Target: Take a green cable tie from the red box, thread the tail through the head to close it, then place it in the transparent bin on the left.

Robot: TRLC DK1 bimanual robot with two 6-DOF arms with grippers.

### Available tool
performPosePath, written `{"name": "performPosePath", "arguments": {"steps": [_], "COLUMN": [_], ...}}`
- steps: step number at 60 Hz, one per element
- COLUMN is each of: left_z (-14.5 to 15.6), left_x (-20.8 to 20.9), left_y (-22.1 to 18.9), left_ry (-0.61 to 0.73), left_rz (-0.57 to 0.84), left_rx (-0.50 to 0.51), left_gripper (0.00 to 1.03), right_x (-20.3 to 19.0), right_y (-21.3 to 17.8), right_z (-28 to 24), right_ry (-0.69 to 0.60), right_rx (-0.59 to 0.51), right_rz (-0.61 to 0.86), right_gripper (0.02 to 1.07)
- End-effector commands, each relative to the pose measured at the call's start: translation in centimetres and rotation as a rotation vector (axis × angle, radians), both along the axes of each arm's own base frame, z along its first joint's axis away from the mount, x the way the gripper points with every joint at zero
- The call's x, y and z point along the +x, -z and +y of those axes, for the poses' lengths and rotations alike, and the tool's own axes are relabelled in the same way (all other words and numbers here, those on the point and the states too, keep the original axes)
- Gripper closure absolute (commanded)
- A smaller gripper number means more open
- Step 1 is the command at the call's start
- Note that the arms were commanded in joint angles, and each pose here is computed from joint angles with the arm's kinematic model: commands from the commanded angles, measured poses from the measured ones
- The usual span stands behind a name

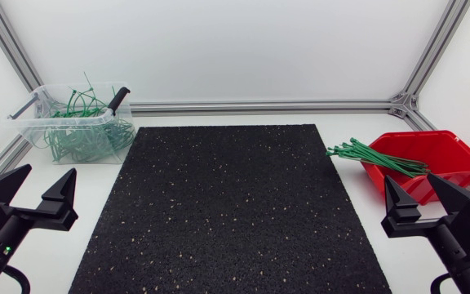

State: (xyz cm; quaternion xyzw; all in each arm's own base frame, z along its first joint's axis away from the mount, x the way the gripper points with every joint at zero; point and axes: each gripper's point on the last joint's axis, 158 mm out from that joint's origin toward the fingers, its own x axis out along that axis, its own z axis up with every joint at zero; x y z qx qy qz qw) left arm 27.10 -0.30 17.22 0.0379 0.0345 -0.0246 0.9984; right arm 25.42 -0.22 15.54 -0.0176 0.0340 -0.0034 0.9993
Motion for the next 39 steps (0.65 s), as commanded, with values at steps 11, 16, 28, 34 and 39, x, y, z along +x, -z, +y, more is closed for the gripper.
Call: {"name": "performPosePath", "arguments": {"steps": [11,16,28,34,39], "left_z": [-0.1,0.0,0.0,0.0,0.0], "left_x": [-0.9,-1.2,-1.6,-1.6,-1.6], "left_y": [2.4,2.9,4.1,4.1,4.1], "left_ry": [-0.018,-0.025,-0.039,-0.039,-0.039], "left_rz": [0.020,0.023,0.029,0.029,0.029], "left_rx": [-0.047,-0.057,-0.074,-0.074,-0.074], "left_gripper": [0.03,0.03,0.03,0.03,0.03], "right_x": [0.0,0.0,0.0,0.0,0.0], "right_y": [0.6,0.6,0.6,0.6,0.6], "right_z": [0.0,0.0,0.0,0.0,0.0], "right_ry": [0.004,0.004,0.004,0.004,0.004], "right_rx": [0.035,0.035,0.035,0.035,0.035], "right_rz": [-0.011,-0.011,-0.011,-0.011,-0.011], "right_gripper": [0.06,0.06,0.06,0.06,0.06]}}
